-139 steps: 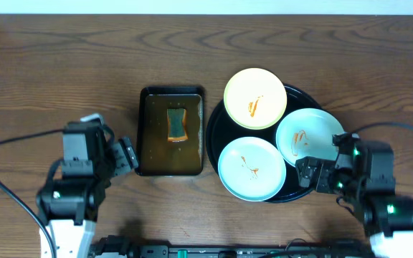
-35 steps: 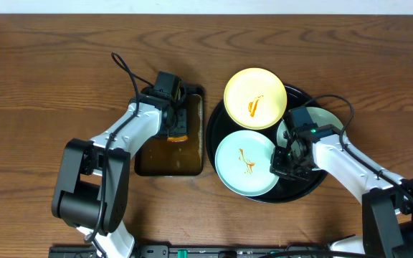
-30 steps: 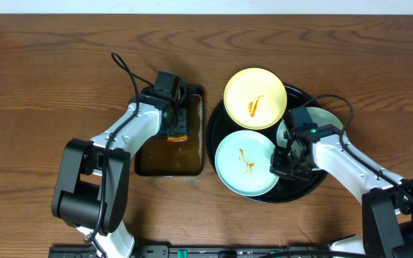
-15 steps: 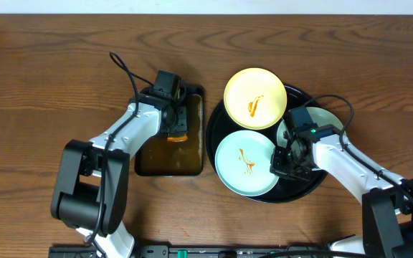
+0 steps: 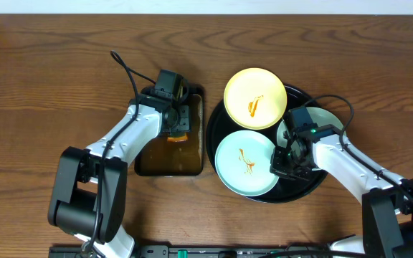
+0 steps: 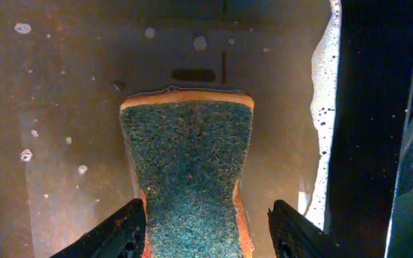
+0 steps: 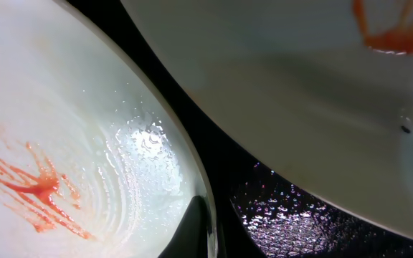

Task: Clean dirty plates on tray and stack at the side
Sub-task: 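Lower the left gripper into the water and grasp the sponge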

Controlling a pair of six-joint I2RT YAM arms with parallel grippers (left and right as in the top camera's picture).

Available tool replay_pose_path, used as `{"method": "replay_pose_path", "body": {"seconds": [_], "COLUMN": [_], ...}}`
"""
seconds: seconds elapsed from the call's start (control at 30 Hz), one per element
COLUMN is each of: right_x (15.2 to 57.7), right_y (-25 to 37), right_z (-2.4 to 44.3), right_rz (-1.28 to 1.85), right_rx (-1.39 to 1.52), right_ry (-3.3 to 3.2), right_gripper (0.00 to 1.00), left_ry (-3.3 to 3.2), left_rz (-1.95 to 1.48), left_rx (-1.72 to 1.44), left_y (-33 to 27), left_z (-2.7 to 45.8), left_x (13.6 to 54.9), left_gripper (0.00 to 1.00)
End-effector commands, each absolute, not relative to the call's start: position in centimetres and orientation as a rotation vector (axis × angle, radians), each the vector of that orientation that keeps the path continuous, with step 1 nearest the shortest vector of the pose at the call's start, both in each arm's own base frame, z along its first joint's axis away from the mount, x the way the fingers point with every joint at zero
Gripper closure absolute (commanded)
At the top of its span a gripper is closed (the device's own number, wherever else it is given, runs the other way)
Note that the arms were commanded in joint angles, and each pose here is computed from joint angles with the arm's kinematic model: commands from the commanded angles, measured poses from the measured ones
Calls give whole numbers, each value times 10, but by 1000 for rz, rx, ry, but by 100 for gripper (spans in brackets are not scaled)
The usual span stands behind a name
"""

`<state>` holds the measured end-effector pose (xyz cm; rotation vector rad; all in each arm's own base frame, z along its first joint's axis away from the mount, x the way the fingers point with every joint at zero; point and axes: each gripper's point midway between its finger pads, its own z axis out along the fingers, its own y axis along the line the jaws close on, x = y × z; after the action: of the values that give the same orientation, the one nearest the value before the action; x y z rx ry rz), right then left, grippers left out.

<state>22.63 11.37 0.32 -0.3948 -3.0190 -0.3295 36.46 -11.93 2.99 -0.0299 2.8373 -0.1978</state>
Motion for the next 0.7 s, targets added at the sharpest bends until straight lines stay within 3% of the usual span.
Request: {"method": "replay_pose_path", "body": {"seconds": [0.0,0.67], "right_x": [220,218], "right_y": [112,112], "right_z": [-2,-2], "right_rz": [-291,-285], "right_rx": [-376,-376], "right_ry": [-3007,-3000], "right_gripper": [99,99], "left_ry": [2836,2850], "left_rz": [-158,-152], "left_rx": [-43,-43], "left_y": [-115,-113], "left_z": [31,22], "left_x": [367,360], "left_gripper": [43,44]}}
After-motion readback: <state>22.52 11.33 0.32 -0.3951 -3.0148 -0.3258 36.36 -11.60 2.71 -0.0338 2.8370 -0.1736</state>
